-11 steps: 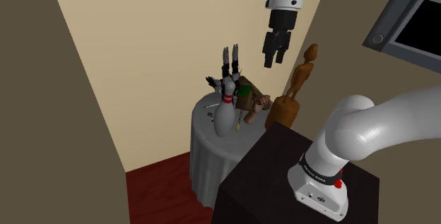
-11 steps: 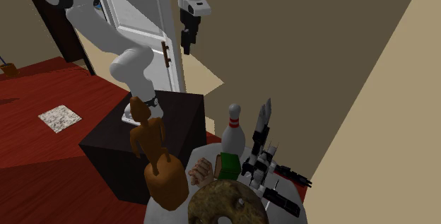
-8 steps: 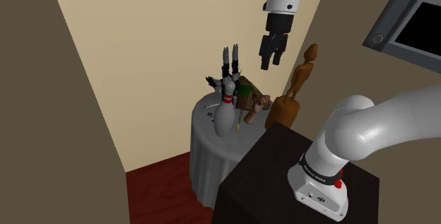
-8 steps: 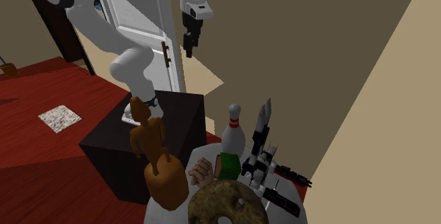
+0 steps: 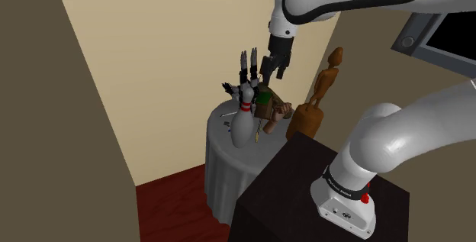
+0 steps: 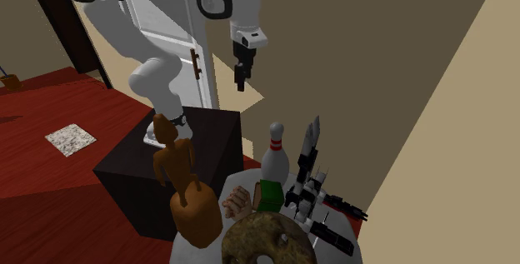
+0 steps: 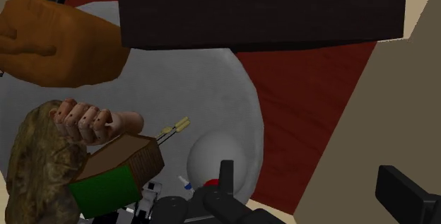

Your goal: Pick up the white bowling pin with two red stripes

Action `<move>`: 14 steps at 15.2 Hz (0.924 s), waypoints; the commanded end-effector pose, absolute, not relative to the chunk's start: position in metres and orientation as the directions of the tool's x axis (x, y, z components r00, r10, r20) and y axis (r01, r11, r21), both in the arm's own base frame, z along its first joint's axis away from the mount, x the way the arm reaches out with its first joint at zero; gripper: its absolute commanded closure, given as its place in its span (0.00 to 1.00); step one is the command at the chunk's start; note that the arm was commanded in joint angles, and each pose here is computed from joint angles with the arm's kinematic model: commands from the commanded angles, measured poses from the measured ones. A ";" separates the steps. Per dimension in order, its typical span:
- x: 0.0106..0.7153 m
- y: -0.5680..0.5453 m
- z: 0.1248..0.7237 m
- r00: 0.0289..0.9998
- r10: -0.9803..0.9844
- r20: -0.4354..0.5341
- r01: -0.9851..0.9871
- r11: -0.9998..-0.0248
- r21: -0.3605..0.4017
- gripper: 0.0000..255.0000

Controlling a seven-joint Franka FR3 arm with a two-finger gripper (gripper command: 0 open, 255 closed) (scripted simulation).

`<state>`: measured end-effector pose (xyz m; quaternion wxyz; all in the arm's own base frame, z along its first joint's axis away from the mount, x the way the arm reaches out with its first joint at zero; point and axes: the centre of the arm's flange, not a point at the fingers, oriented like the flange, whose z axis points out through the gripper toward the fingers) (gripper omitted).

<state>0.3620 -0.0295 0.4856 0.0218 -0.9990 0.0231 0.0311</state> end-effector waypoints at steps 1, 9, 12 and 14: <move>0.377 -0.032 0.468 0.998 -0.057 -0.036 -0.058 -0.998 -0.023 0.00; 0.439 -0.056 0.403 0.993 -0.103 0.057 -0.106 -0.993 0.050 0.00; 0.463 -0.067 0.381 0.989 -0.118 0.093 -0.125 -0.989 0.076 0.00; 0.473 -0.072 0.372 0.986 -0.123 0.108 -0.133 -0.987 0.086 0.00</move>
